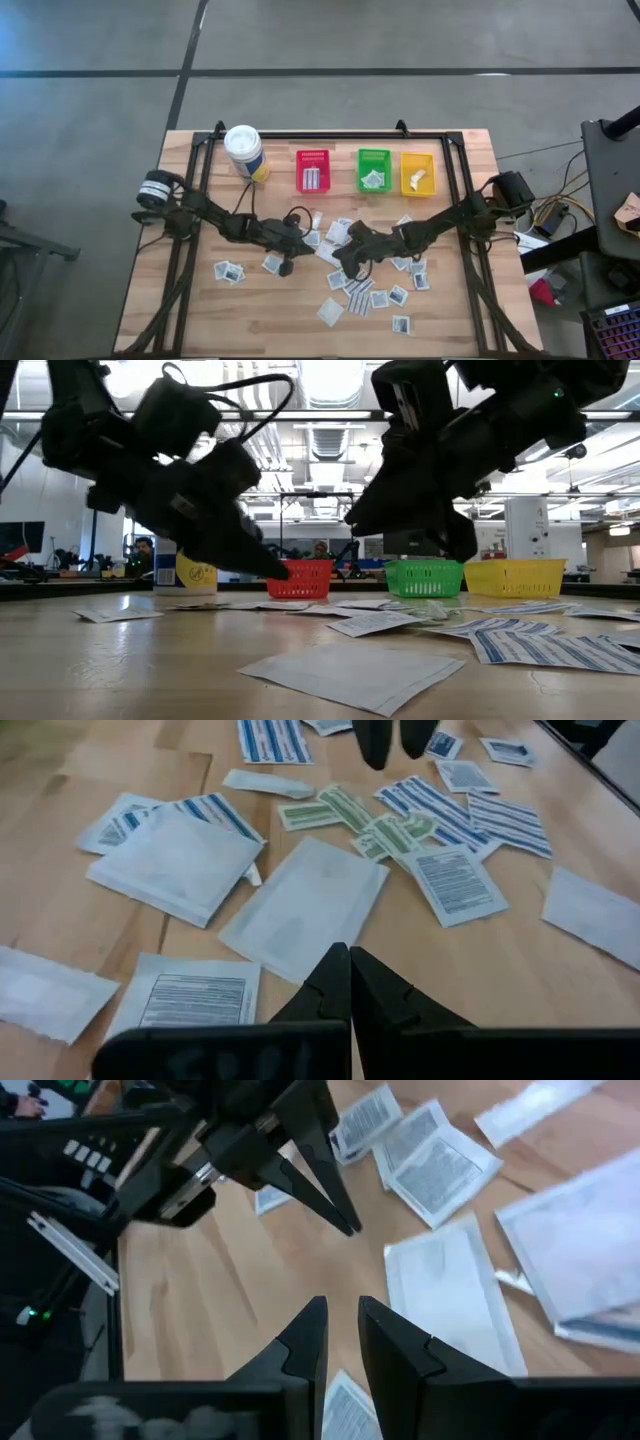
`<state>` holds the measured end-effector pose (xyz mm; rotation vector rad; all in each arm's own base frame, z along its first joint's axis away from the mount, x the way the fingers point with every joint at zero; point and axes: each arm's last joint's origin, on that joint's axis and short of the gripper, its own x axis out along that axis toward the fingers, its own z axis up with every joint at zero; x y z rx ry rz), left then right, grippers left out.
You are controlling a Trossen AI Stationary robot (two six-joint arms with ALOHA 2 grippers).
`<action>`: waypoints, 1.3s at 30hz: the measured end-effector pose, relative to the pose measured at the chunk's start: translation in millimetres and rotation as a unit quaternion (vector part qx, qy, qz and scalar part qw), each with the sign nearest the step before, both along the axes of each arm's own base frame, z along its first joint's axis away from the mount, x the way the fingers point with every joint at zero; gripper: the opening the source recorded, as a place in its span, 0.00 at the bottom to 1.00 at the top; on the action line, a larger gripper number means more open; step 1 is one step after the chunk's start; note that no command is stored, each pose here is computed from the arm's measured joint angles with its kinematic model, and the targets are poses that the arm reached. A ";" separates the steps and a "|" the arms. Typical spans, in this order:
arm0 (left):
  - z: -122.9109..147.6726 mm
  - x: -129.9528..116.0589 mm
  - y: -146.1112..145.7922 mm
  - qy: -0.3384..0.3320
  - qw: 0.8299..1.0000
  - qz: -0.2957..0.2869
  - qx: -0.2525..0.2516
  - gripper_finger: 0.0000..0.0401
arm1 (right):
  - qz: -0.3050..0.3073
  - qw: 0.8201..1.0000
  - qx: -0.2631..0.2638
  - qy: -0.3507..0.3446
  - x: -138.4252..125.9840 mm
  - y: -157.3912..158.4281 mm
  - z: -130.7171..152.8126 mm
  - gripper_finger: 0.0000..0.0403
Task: Pick & Place First Aid Supplies
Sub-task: Put the blue bandage in the red bin
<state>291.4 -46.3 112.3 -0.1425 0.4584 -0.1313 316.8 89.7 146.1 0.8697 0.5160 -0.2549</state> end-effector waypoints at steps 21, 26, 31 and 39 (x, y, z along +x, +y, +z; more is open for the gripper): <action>-16.1 21.8 -4.5 0.046 0.999 -0.012 0.027 0.00 | -0.014 0.997 -0.020 0.070 -11.2 3.3 -9.6 0.15; -16.4 21.4 -5.2 0.047 0.998 -0.014 0.027 0.00 | -0.036 0.996 -0.005 0.087 -9.1 -6.2 -17.1 0.15; -17.0 20.9 -5.6 0.052 0.998 -0.021 0.024 0.00 | -0.044 0.992 0.019 0.114 -7.5 -12.9 -28.7 0.18; -17.5 20.3 -6.5 0.056 0.998 -0.037 0.017 0.00 | -0.054 0.991 0.021 0.119 -4.0 -17.3 -33.3 0.31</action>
